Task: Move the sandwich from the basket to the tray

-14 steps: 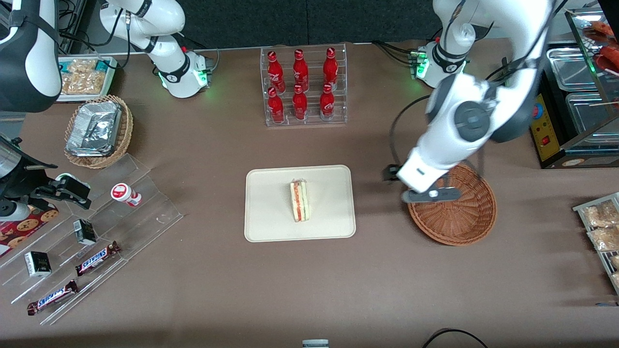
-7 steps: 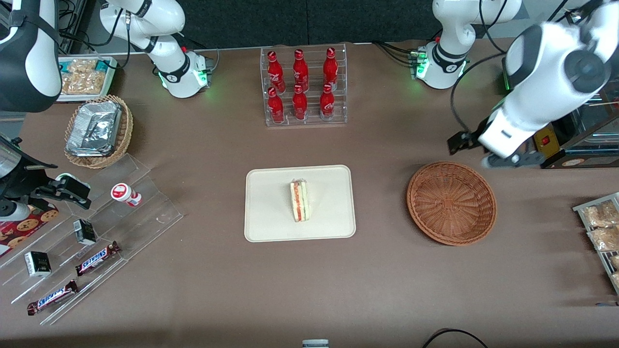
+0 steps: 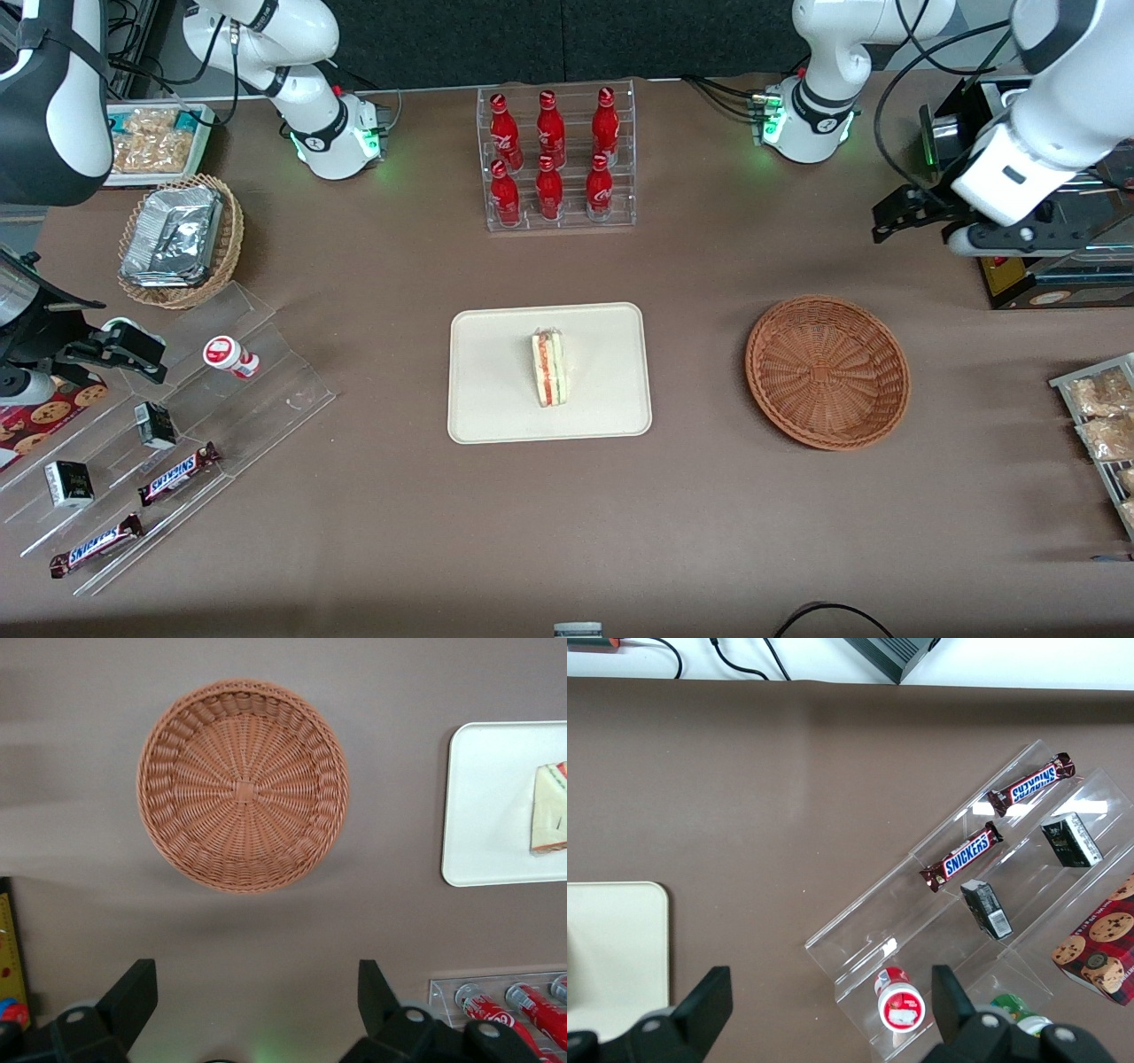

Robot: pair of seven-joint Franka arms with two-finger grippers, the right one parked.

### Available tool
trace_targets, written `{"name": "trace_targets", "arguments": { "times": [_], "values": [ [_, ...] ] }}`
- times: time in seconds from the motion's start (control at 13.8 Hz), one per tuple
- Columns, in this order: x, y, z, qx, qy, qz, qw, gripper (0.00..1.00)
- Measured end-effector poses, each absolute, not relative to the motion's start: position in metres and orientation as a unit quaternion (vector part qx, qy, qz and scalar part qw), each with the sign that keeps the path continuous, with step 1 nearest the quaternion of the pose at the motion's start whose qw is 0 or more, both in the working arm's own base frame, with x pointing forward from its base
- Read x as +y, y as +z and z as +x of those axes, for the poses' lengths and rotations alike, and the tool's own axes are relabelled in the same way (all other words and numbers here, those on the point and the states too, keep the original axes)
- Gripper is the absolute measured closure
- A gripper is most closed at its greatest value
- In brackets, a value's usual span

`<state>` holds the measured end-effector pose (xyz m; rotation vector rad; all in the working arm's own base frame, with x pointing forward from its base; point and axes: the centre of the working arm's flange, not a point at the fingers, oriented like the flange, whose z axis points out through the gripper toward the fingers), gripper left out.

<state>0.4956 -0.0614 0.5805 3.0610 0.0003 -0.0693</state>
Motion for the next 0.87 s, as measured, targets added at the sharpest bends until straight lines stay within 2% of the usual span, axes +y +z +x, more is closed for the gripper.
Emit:
{"name": "trace_targets", "arguments": {
  "times": [0.51, 0.87],
  "values": [
    [-0.055, 0.603, 0.503, -0.008, -0.012, 1.000, 0.012, 0.00],
    [-0.056, 0.613, 0.512, -0.009, 0.012, 1.000, 0.014, 0.00]
  ]
}}
